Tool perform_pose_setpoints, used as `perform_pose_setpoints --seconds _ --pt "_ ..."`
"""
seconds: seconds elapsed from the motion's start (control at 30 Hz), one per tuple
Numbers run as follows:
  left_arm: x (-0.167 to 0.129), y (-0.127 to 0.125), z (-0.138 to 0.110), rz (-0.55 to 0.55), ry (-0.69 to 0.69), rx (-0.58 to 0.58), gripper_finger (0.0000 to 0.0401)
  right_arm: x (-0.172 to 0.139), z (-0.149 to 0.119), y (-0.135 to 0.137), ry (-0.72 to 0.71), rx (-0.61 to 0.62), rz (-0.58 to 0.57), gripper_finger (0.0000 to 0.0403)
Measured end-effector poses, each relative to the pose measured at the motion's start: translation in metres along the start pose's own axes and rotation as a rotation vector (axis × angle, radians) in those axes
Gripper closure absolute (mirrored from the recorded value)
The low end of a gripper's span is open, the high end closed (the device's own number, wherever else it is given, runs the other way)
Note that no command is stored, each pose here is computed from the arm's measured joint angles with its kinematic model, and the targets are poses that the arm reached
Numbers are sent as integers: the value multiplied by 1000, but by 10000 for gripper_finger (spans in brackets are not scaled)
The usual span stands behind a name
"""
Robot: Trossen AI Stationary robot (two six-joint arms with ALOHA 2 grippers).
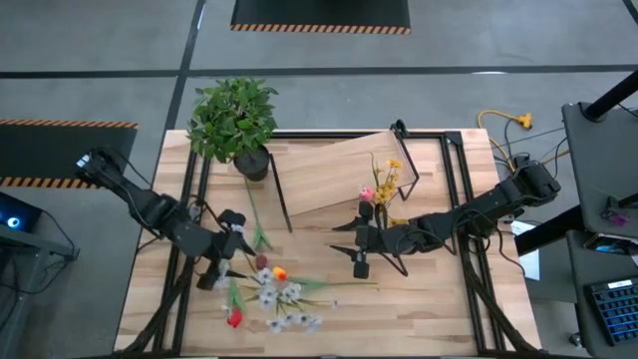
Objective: Pick and place flowers into a vace then onto a shelf
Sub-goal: Put the red flower into the bottom transparent vase
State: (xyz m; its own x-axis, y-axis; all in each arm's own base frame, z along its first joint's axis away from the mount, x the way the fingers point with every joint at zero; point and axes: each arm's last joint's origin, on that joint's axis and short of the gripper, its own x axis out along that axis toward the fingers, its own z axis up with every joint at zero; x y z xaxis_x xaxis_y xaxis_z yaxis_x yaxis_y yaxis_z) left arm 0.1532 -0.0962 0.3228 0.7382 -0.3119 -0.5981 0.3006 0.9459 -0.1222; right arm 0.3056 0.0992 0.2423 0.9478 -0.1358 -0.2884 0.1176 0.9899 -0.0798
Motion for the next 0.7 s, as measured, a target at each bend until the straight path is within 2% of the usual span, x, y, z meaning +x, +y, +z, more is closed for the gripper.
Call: perform_pose_setpoints --seconds 0.1,0.3,0.53,0.7 --pt "-11 1 1 19 71 26 144 0 0 0 0 -1 1 204" --pt "-10 6 -16 56 240 62 144 0 -1 0 6 -4 1 204" --pt "18 9 -53 21 426 71 144 -1 1 0 -1 -2 3 204" --pt "44 11 -79 -5 530 126 144 -1 1 0 -3 -2 3 204"
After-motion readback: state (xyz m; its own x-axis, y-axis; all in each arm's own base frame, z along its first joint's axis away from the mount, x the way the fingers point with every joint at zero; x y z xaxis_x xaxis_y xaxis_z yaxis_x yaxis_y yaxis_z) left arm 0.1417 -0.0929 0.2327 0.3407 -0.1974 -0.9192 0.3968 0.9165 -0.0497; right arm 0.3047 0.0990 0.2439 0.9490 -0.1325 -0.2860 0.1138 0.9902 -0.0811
